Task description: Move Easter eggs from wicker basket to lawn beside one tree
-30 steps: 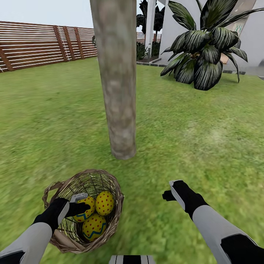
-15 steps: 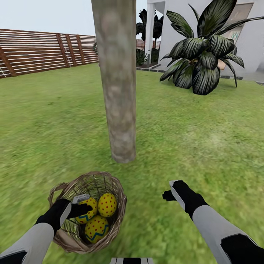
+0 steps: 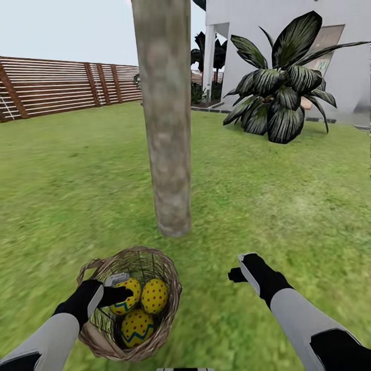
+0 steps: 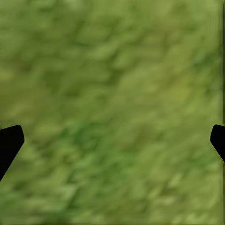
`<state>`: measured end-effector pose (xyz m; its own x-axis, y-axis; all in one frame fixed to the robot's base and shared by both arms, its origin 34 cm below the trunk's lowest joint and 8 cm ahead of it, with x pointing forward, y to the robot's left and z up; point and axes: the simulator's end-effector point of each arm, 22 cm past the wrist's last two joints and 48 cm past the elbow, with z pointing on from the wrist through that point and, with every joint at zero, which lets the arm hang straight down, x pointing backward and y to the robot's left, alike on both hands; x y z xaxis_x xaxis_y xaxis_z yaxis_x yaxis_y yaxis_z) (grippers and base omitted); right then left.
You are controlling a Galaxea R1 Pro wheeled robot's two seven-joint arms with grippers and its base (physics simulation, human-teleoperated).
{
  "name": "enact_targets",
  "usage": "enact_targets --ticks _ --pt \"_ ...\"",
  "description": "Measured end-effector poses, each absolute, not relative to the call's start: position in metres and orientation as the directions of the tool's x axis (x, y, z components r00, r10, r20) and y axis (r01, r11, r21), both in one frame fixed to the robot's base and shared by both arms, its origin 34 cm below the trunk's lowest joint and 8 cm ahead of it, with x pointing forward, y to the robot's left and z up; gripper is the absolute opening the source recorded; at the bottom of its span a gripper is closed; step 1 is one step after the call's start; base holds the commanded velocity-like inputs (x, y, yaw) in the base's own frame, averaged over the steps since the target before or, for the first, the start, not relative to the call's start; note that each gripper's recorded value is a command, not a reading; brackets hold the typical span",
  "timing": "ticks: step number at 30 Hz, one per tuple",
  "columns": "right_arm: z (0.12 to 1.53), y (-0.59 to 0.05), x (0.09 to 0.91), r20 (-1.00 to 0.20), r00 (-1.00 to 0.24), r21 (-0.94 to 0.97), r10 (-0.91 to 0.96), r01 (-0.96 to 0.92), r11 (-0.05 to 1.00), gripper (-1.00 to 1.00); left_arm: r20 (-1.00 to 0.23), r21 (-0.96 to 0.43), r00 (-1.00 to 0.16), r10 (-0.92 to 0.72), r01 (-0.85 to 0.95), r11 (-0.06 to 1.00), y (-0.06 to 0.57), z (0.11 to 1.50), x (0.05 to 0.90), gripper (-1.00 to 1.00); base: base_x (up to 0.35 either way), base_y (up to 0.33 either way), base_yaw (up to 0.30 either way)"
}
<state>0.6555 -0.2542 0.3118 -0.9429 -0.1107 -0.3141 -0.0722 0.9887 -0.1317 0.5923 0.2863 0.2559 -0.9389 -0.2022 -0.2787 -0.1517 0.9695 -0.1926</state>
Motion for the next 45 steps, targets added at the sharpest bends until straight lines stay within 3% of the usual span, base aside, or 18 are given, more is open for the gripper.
enact_targets --ticks 21,45 --pt "0.364 -0.255 0.670 -0.394 -0.913 -0.137 -0.108 -0.058 0.989 1.00 -0.335 -0.207 -0.921 -0.200 -0.135 0.969 0.282 0.296 0.604 -1.00 0.000 0.000 0.000" --pt "0.368 -0.260 0.662 -0.383 -0.918 -0.145 -0.105 -0.053 0.988 1.00 -0.363 -0.215 -0.911 -0.197 -0.125 0.969 0.277 0.312 0.610 -1.00 0.000 0.000 0.000"
